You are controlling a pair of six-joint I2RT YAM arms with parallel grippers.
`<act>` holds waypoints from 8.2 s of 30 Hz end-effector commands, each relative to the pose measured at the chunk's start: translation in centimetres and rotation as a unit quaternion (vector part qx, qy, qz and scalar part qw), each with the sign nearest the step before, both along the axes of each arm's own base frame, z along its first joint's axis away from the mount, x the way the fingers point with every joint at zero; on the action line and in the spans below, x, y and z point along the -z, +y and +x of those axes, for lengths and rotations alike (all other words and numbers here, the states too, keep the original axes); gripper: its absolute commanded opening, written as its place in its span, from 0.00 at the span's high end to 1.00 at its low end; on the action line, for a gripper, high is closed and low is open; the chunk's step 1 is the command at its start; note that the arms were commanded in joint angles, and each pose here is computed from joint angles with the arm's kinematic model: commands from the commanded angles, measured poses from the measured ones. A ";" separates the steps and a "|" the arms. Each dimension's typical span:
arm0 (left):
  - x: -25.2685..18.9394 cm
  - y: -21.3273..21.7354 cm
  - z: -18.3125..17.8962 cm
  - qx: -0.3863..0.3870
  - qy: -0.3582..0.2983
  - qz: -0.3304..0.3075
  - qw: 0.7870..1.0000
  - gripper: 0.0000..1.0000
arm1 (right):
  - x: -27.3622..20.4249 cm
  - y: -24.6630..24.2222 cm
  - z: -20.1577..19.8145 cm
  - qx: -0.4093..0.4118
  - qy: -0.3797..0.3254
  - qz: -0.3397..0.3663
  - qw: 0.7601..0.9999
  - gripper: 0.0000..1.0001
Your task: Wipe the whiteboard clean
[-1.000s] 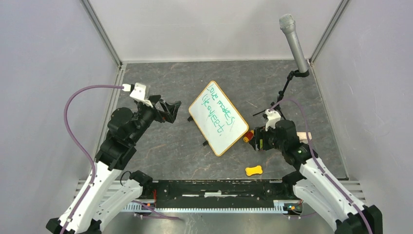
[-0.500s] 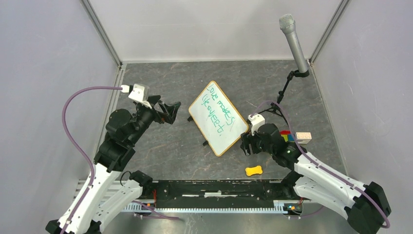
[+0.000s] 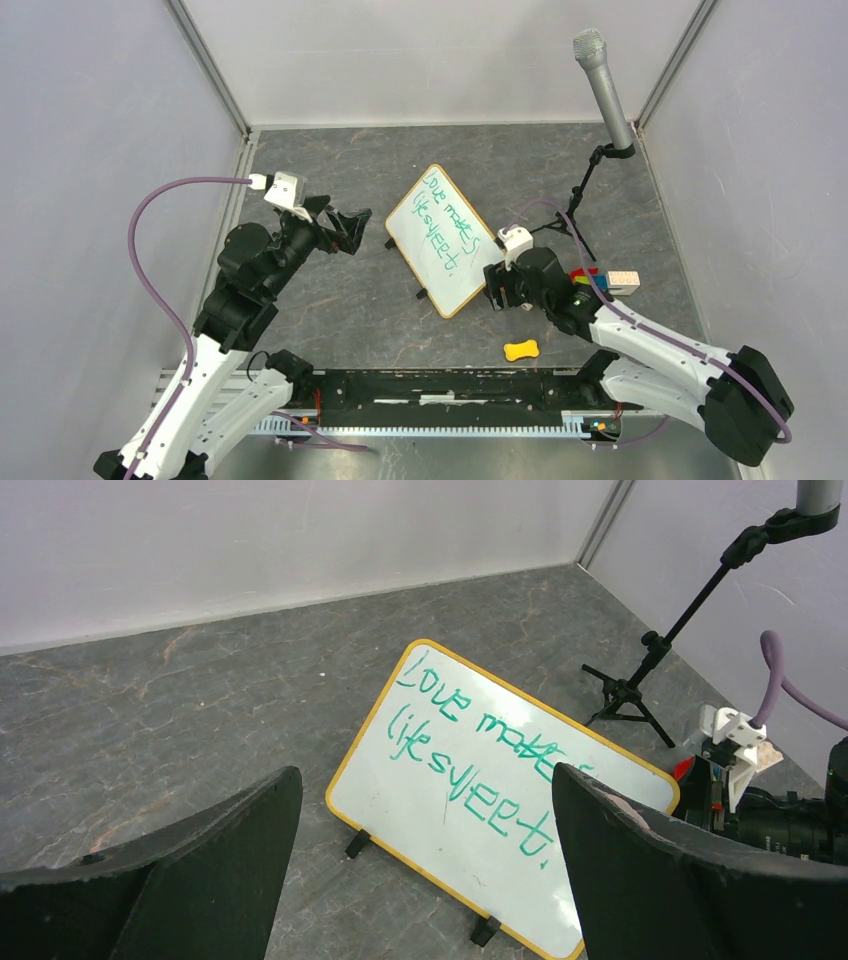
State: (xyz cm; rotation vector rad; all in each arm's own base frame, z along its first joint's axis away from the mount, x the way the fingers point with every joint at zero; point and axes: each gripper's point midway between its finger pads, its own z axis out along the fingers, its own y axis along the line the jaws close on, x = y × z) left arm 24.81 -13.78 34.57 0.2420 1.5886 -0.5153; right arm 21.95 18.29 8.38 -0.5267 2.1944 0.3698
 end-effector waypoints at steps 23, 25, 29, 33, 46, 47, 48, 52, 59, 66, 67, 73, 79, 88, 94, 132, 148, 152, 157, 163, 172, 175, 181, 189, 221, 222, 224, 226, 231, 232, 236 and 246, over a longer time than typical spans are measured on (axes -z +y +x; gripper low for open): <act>1.5 -0.7 1.8 -0.006 0.038 0.016 0.999 0.00 | -3.2 -0.3 1.1 0.021 -0.060 0.028 0.998 0.02; 2.1 -1.9 1.8 0.025 0.050 0.018 0.998 0.00 | -3.6 -0.9 0.5 0.028 -0.064 0.040 0.997 0.02; 3.7 -4.9 1.7 0.088 0.090 0.013 0.992 0.00 | -6.0 -1.9 -0.4 0.036 -0.082 0.063 0.994 0.02; 5.8 -8.3 0.0 0.151 0.137 0.007 0.979 0.00 | -10.5 -4.1 -0.7 0.065 -0.131 0.069 0.987 0.02; 17.7 -22.2 -11.7 0.292 0.202 0.147 0.923 0.00 | -17.8 -10.7 -2.8 0.157 -0.250 0.130 0.947 0.02; 18.4 -23.2 -12.2 0.299 0.201 0.162 0.919 0.00 | -18.0 -11.1 -3.0 0.162 -0.256 0.137 0.943 0.02; 18.9 -24.2 -12.8 0.307 0.197 0.176 0.915 0.00 | -18.0 -11.3 -3.1 0.165 -0.261 0.141 0.941 0.02; 21.7 -28.0 -13.3 0.325 0.206 0.225 0.895 0.00 | -18.8 -12.5 -3.8 0.183 -0.281 0.170 0.926 0.02; 24.9 -32.6 -13.4 0.349 0.213 0.285 0.867 0.06 | -20.2 -15.3 -5.3 0.225 -0.319 0.224 0.893 0.02; 27.0 -35.0 -14.2 0.356 0.205 0.336 0.847 0.14 | -20.7 -16.4 -5.9 0.240 -0.333 0.244 0.878 0.02; 27.4 -35.1 -14.5 0.356 0.203 0.342 0.845 0.14 | -20.7 -16.5 -5.9 0.240 -0.334 0.246 0.878 0.02; 29.4 -34.7 -15.0 0.351 0.207 0.365 0.837 0.19 | -20.9 -17.0 -6.2 0.251 -0.338 0.258 0.870 0.02; 31.0 -34.4 -14.7 0.341 0.208 0.383 0.833 0.29 | -20.7 -16.9 -6.1 0.250 -0.336 0.256 0.871 0.02; 31.5 -33.6 -14.6 0.325 0.214 0.387 0.836 0.36 | -20.5 -16.5 -5.9 0.246 -0.332 0.249 0.876 0.02; 30.7 -32.9 -13.9 0.296 0.206 0.378 0.852 0.48 | -20.5 -16.5 -5.7 0.247 -0.331 0.247 0.877 0.02; 1.5 -15.9 2.9 0.107 0.041 -0.043 0.992 0.59 | -10.8 -1.3 1.5 0.079 -0.107 0.102 0.986 0.02; 7.3 -14.3 7.2 0.091 0.052 -0.039 0.994 0.59 | -11.1 1.3 4.4 -0.042 -0.050 0.145 0.987 0.04; 8.6 -15.5 7.1 0.131 0.061 -0.042 0.989 0.59 | -10.7 1.3 5.1 -0.044 -0.033 0.144 0.988 0.13; 10.0 -16.1 7.4 0.139 0.059 -0.042 0.988 0.59 | -10.2 1.5 5.5 -0.054 -0.022 0.161 0.985 0.26; 12.3 -16.3 8.2 0.122 0.079 -0.054 0.988 0.61 | -10.0 2.7 5.7 -0.082 0.000 0.189 0.979 0.41; 15.3 -16.3 8.2 0.093 0.121 -0.121 0.981 0.63 | -10.1 3.2 5.9 -0.086 0.000 0.202 0.976 0.61; 16.1 -17.2 7.9 0.103 0.129 -0.125 0.978 0.63 | -10.0 3.3 5.9 -0.086 0.002 0.204 0.975 0.65; 16.9 -17.9 8.0 0.106 0.136 -0.103 0.980 0.57 | -9.8 3.4 5.7 -0.088 0.007 0.212 0.973 0.82; 16.3 -17.2 8.1 0.094 0.127 -0.085 0.984 0.29 | -9.5 3.4 5.7 -0.088 0.012 0.210 0.974 0.88; 16.3 -23.1 4.4 0.240 0.087 -0.056 0.965 0.73 | -9.8 3.9 6.3 -0.093 0.015 0.216 0.972 1.00; 16.3 -23.3 4.2 0.244 0.085 -0.059 0.964 0.73 | -10.0 4.0 6.4 -0.094 0.014 0.216 0.972 1.00; 16.4 -23.7 3.7 0.247 0.083 -0.070 0.963 0.73 | -10.4 4.1 6.6 -0.095 0.011 0.216 0.972 1.00; 16.3 -23.5 3.3 0.243 0.080 -0.098 0.962 0.74 | -10.7 4.2 6.8 -0.099 0.007 0.216 0.971 1.00; 17.6 -22.1 5.4 0.183 0.105 -0.086 0.974 0.73 | -10.9 4.3 6.8 -0.106 0.006 0.215 0.971 1.00; 18.1 -21.8 5.9 0.170 0.113 -0.074 0.976 0.73 | -10.8 4.3 6.7 -0.106 0.008 0.214 0.971 1.00; 18.8 -20.3 7.7 0.136 0.125 -0.061 0.981 0.74 | -10.2 4.3 6.6 -0.106 0.011 0.212 0.971 1.00; 19.7 -15.8 14.1 0.062 0.164 -0.087 0.981 0.76 | -10.0 4.6 6.4 -0.113 0.016 0.221 0.969 1.00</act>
